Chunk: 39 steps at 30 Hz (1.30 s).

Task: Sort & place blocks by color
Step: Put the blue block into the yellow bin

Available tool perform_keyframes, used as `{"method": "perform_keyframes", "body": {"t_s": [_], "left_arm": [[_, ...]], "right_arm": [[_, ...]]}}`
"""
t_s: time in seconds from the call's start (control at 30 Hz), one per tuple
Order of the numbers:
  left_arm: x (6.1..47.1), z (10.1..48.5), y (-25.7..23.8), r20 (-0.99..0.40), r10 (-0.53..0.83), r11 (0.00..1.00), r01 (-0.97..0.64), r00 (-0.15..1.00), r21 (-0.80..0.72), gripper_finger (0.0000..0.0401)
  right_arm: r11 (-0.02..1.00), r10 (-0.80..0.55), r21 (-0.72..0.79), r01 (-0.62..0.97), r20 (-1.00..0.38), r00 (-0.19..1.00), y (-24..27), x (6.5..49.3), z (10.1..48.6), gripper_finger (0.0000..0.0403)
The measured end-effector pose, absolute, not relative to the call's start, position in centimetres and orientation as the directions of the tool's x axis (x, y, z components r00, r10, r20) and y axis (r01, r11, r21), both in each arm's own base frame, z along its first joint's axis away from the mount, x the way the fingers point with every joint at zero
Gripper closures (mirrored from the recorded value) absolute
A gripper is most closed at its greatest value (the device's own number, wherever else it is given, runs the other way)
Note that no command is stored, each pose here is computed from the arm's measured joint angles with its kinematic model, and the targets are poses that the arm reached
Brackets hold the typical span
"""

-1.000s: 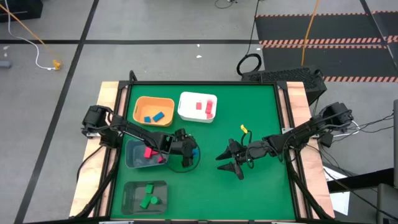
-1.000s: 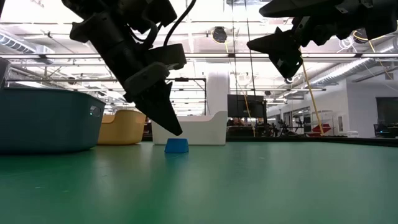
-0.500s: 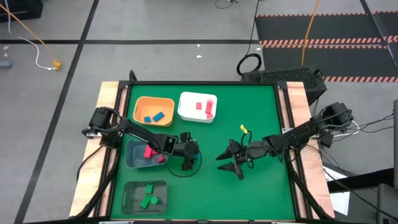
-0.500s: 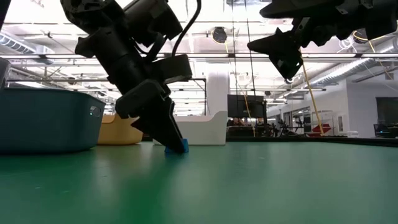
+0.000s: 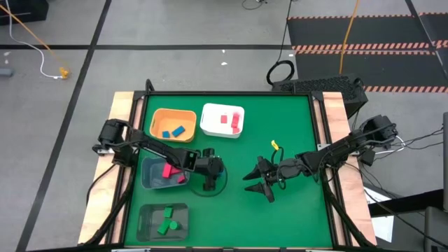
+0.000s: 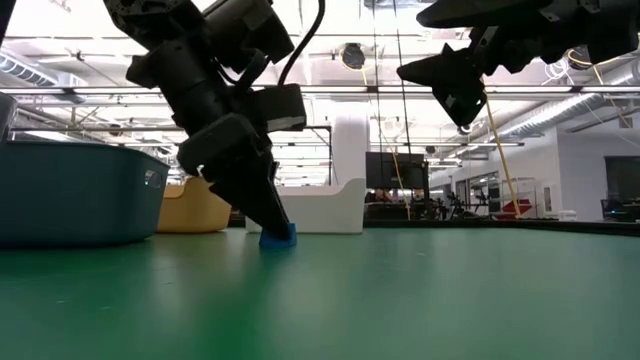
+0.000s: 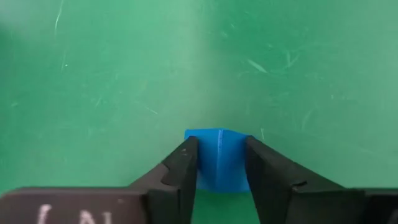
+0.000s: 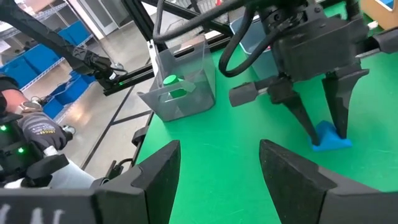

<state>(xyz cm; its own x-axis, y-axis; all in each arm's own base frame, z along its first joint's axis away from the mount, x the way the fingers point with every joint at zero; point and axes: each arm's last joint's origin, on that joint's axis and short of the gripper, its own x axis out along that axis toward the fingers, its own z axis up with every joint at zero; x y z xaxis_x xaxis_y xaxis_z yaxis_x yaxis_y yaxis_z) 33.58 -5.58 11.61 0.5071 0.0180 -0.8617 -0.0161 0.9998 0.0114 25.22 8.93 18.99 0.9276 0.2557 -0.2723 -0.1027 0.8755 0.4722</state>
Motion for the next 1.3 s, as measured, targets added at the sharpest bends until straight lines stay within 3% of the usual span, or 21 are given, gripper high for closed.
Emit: {"method": "perform_keyframes", "body": {"t_s": [0.33,0.47,0.6,0.67,0.87,1.03,1.17,1.3], "left_arm": [[34.0,11.7,-5.4,-0.844,-0.037,0.989,-0.099,0.535,-0.107,0.0346],[34.0,11.8,-5.6,-0.84,-0.043,0.977,-0.151,0.541,-0.148,0.0351],[34.2,11.8,-5.8,-0.819,-0.07,0.931,-0.258,0.569,-0.258,0.0322],[34.5,12.0,-5.8,-0.801,-0.083,0.932,-0.238,0.593,-0.274,0.03],[34.4,12.3,-6.0,-0.794,-0.132,0.99,0.046,0.593,-0.13,0.0223],[34.2,12.7,-6.2,-0.789,-0.193,0.951,0.308,0.584,-0.005,0.0166],[34.3,13.2,-6.2,-0.772,-0.2,0.922,0.382,0.603,0.06,0.0135],[34.3,13.9,-6.2,-0.753,-0.202,0.941,0.336,0.626,0.027,0.0118]], "right_arm": [[0.875,0.256,0.472,-0.102,-0.273,0.927,8.9,25.2,19.0,0.0193],[0.875,0.256,0.472,-0.102,-0.273,0.928,8.9,25.2,19.0,0.0193],[0.875,0.256,0.472,-0.103,-0.272,0.928,8.9,25.2,19.0,0.0193],[0.875,0.256,0.472,-0.103,-0.273,0.927,8.9,25.2,19.0,0.0193],[0.875,0.256,0.472,-0.103,-0.272,0.928,8.9,25.2,19.0,0.0193],[0.876,0.256,0.471,-0.1,-0.278,0.926,8.9,25.2,18.9,0.0193],[0.876,0.255,0.471,-0.1,-0.278,0.926,8.9,25.2,18.9,0.0193],[0.875,0.256,0.472,-0.103,-0.273,0.927,8.9,25.2,19.0,0.0193]]}}
